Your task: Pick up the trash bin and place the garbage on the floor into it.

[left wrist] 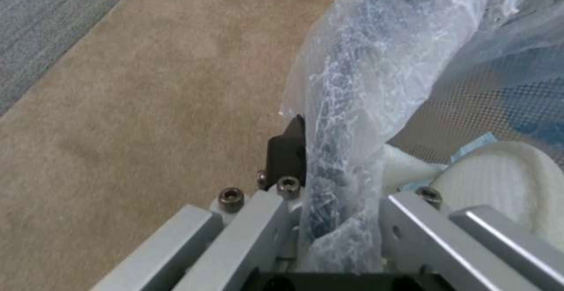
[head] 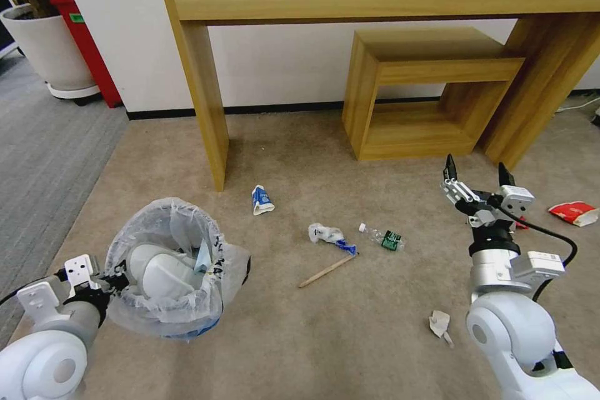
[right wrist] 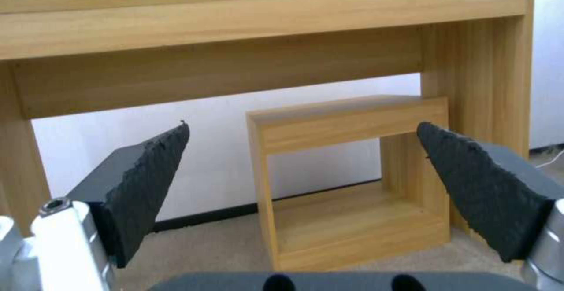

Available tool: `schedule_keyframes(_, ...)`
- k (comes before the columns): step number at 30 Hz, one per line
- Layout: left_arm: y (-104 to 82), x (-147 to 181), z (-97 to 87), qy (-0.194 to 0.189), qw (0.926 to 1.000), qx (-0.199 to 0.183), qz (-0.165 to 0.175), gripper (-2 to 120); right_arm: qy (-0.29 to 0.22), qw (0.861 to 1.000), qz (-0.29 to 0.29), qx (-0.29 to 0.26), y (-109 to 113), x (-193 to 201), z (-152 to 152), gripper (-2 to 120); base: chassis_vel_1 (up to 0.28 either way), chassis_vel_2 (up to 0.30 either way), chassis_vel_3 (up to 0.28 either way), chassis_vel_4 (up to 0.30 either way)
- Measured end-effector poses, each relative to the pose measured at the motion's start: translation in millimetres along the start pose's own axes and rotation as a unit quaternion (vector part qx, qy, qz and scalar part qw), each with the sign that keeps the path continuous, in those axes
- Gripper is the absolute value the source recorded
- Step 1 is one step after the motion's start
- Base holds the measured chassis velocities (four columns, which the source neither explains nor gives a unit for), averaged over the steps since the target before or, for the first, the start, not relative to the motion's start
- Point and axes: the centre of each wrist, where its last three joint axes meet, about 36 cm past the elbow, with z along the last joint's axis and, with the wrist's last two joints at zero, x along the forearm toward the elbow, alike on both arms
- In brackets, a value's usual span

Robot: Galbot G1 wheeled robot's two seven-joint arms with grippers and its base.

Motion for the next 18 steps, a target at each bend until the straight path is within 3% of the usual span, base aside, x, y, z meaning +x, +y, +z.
schedule_keyframes(18,3.9,-8.2,1.9,0.005,1.0000,0.006,-0.006,1,0.005,1.000,-0.003,0.002,1.4,-3.9,8.7,99,-0.077,0.075,0.071,-0.075)
